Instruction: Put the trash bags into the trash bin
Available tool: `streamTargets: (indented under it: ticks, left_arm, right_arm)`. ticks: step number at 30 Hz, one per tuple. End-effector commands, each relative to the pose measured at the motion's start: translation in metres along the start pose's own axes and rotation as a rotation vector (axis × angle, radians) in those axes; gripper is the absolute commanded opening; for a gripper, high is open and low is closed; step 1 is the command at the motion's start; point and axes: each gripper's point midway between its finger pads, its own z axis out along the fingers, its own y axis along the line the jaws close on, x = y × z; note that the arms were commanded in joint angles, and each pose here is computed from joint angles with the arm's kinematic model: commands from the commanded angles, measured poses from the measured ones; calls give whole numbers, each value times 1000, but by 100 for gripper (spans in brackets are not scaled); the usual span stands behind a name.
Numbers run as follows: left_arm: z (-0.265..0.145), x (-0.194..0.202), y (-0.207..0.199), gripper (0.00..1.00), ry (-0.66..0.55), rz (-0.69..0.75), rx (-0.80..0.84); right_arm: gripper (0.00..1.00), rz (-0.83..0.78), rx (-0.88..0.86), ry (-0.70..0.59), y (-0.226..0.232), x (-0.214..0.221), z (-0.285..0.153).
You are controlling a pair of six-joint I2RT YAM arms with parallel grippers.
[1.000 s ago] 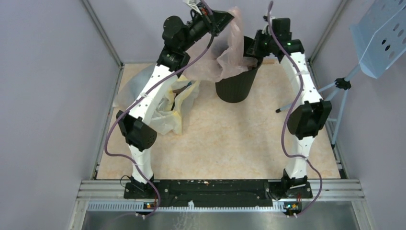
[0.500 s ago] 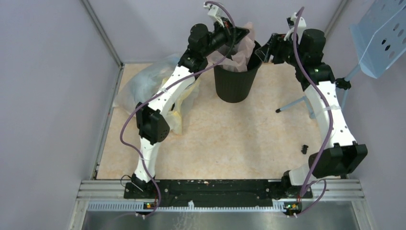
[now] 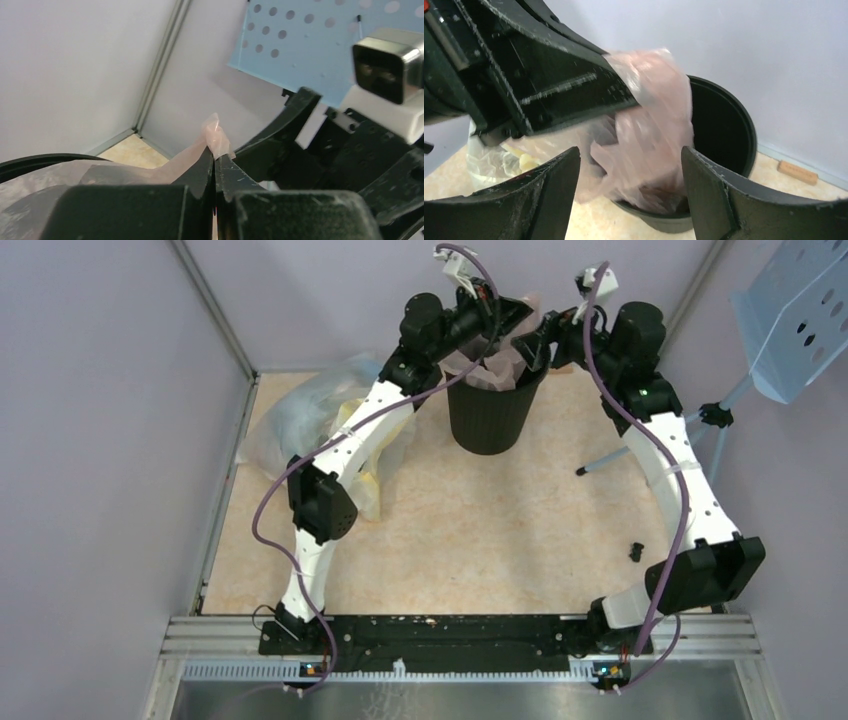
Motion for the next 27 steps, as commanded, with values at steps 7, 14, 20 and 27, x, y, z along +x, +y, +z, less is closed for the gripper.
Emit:
streamTargets:
  ticks: [7, 14, 20, 27]
  left_arm:
    - [-9, -41, -68, 18, -66, 19, 124]
    - [-42, -70, -68, 79, -41, 192, -44]
    - [-86, -88, -43, 99, -29, 327, -303]
    - [-127, -96, 0, 99, 24, 466, -593]
  right_arm:
    - [6, -16, 146, -97, -10, -25, 18]
    - [0, 23, 113, -85, -2, -8, 12]
    - [0, 58, 84, -95, 6, -2, 8]
    - [0, 71, 64, -74, 9, 3, 10]
